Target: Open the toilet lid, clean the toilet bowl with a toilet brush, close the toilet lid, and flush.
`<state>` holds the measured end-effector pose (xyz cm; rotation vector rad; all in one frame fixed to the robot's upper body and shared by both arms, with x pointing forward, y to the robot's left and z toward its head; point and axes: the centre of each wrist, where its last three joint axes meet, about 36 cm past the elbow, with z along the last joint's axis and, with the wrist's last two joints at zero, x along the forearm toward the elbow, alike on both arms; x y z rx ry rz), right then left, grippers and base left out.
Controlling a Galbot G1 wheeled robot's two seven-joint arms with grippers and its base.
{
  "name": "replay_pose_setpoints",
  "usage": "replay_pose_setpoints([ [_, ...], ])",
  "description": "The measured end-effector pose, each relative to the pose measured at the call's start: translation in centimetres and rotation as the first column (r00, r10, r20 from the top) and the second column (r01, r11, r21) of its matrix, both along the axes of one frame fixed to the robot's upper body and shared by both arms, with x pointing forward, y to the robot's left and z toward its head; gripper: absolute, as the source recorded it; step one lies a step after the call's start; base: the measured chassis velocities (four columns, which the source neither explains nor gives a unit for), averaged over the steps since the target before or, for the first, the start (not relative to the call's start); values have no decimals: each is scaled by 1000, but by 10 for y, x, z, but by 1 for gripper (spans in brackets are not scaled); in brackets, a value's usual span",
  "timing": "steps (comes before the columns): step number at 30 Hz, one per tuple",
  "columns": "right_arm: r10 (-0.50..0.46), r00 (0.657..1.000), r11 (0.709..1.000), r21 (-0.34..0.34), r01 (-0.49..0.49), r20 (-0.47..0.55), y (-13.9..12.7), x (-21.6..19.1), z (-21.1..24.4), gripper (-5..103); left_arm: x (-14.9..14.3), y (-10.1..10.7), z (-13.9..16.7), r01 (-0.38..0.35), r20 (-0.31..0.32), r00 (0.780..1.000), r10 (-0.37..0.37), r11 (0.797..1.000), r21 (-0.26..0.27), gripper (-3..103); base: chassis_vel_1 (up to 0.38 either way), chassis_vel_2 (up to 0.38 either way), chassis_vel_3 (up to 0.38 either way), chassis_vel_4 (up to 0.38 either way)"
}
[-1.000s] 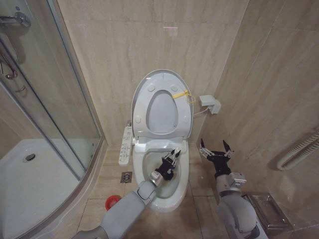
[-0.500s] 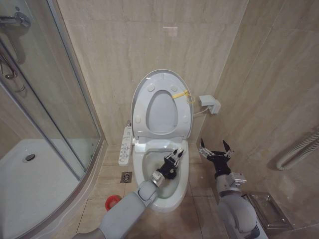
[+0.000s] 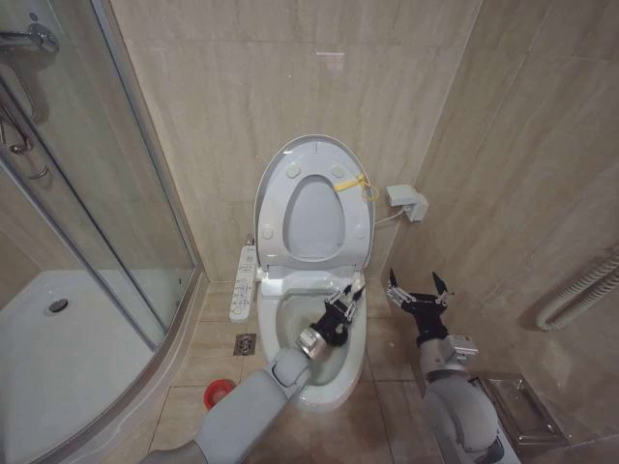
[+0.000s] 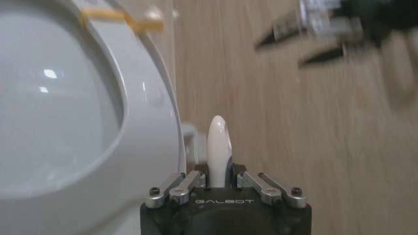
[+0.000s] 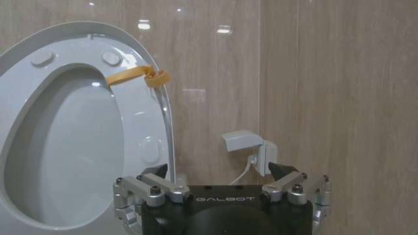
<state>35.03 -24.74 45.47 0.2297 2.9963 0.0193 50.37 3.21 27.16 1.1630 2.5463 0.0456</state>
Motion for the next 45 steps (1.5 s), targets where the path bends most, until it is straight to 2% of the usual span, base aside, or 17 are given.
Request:
replay_pose_setpoints([
  [2, 0, 1000, 1000, 0, 0, 0, 0, 0, 0, 100, 4, 14, -20, -26, -22, 999, 27, 999, 41, 21, 0, 0, 0, 0],
  [6, 0, 1000, 1000, 0, 0, 0, 0, 0, 0, 100, 13, 25, -22, -54, -21, 998, 55, 997, 58, 21, 0, 0, 0, 0],
  [8, 0, 1000, 1000, 0, 0, 0, 0, 0, 0, 100, 14, 25, -20, -56, -18, 998, 57, 997, 57, 21, 0, 0, 0, 0],
  [10, 0, 1000, 1000, 0, 0, 0, 0, 0, 0, 100, 17, 17, 0, -47, 13, 999, 47, 999, 23, 21, 0, 0, 0, 0],
  [11, 0, 1000, 1000, 0, 0, 0, 0, 0, 0, 100, 17, 17, 0, -47, 13, 999, 47, 999, 23, 21, 0, 0, 0, 0],
  [15, 0, 1000, 1000, 0, 0, 0, 0, 0, 0, 100, 15, -2, 15, -30, 19, 999, 31, 999, -36, 21, 0, 0, 0, 0],
  [18, 0, 1000, 1000, 0, 0, 0, 0, 0, 0, 100, 16, -3, 4, -22, 8, 1000, 22, 999, -25, 21, 0, 0, 0, 0],
  [20, 0, 1000, 1000, 0, 0, 0, 0, 0, 0, 100, 21, 9, -15, -39, -21, 999, 39, 999, 18, 21, 0, 0, 0, 0],
  [24, 0, 1000, 1000, 0, 0, 0, 0, 0, 0, 100, 28, 23, -22, -74, -32, 997, 75, 996, 44, 21, 0, 0, 0, 0],
  [27, 0, 1000, 1000, 0, 0, 0, 0, 0, 0, 100, 30, 26, -16, -79, -20, 997, 80, 996, 37, 21, 0, 0, 0, 0],
  [29, 0, 1000, 1000, 0, 0, 0, 0, 0, 0, 100, 30, 25, -4, -83, -4, 997, 83, 996, 15, 21, 0, 0, 0, 0],
  [34, 0, 1000, 1000, 0, 0, 0, 0, 0, 0, 100, 15, 27, 2, -99, -9, 995, 99, 995, -22, 21, 0, 0, 0, 0],
  [45, 0, 1000, 1000, 0, 0, 0, 0, 0, 0, 100, -28, 54, -14, -123, -42, 992, 122, 992, -23, 21, 0, 0, 0, 0],
])
